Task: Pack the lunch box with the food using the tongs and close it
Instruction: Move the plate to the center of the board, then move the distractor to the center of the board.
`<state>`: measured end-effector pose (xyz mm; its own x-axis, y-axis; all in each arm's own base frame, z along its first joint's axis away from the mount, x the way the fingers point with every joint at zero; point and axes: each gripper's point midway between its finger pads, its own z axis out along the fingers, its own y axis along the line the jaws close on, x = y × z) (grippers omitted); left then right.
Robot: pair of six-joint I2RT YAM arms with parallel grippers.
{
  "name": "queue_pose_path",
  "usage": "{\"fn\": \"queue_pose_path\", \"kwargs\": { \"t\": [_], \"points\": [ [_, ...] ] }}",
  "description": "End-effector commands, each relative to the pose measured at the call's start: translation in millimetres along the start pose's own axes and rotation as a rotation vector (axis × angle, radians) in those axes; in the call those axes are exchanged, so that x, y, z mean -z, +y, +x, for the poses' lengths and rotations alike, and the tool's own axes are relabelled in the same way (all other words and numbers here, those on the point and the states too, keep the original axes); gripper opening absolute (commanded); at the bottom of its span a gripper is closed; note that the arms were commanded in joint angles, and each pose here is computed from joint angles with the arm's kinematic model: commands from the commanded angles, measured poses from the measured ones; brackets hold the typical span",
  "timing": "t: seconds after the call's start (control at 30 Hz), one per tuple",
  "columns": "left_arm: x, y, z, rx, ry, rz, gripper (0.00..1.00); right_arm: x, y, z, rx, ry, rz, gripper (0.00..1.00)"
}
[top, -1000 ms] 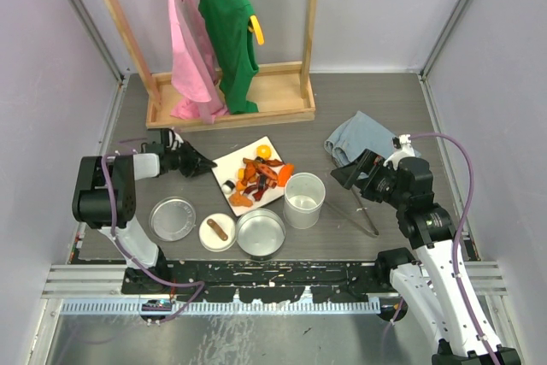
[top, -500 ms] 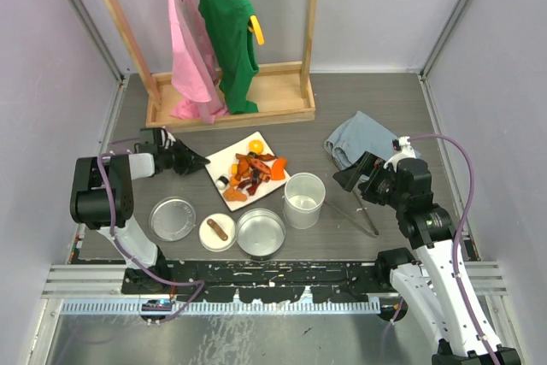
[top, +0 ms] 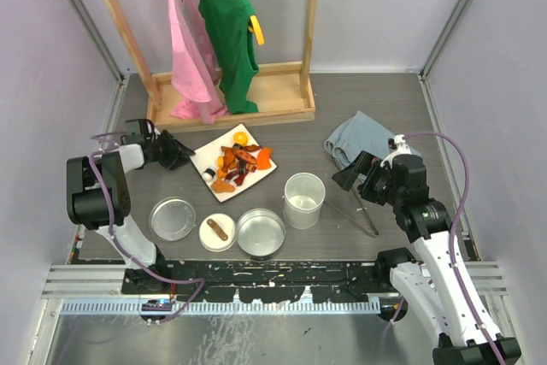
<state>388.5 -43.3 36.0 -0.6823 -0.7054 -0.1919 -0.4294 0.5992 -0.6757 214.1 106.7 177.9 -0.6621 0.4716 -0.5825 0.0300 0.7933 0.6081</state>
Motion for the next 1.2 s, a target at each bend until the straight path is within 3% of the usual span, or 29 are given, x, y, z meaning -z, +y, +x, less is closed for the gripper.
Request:
{"fn": "queue_pose_path", "kwargs": {
  "t": [0.0, 0.3, 0.5, 0.6, 0.73, 0.87, 1.17],
  "points": [
    [20, -8, -4, -0.024, -0.014, -0.021, 0.42, 9, 13, -16, 0.034, -0.051, -0.036, 1.00],
    [59, -14, 22, -0.027, 0.000, -0.040, 0.54, 4, -19, -30, 0.033, -0.090, 0.167, 1.00],
    [89, -15, 46, -0.053, -0.001, -0.025, 0.61, -30, -55, -57, 0.039, -0.080, 0.388, 1.00],
    [107, -31, 63, -0.100, 0.004, 0.074, 0.74, -58, -65, -65, -0.021, -0.036, 0.380, 1.00],
    [133, -40, 85, -0.146, -0.003, 0.135, 0.84, -97, -89, -71, -0.108, -0.022, 0.389, 1.00],
    [153, -50, 110, -0.167, 0.029, 0.222, 0.86, -136, -122, -94, -0.138, -0.046, 0.429, 1.00],
    [188, -83, 163, -0.308, 0.124, 0.377, 0.87, -200, -173, -180, -0.031, -0.181, 0.531, 1.00]
  ]
}}
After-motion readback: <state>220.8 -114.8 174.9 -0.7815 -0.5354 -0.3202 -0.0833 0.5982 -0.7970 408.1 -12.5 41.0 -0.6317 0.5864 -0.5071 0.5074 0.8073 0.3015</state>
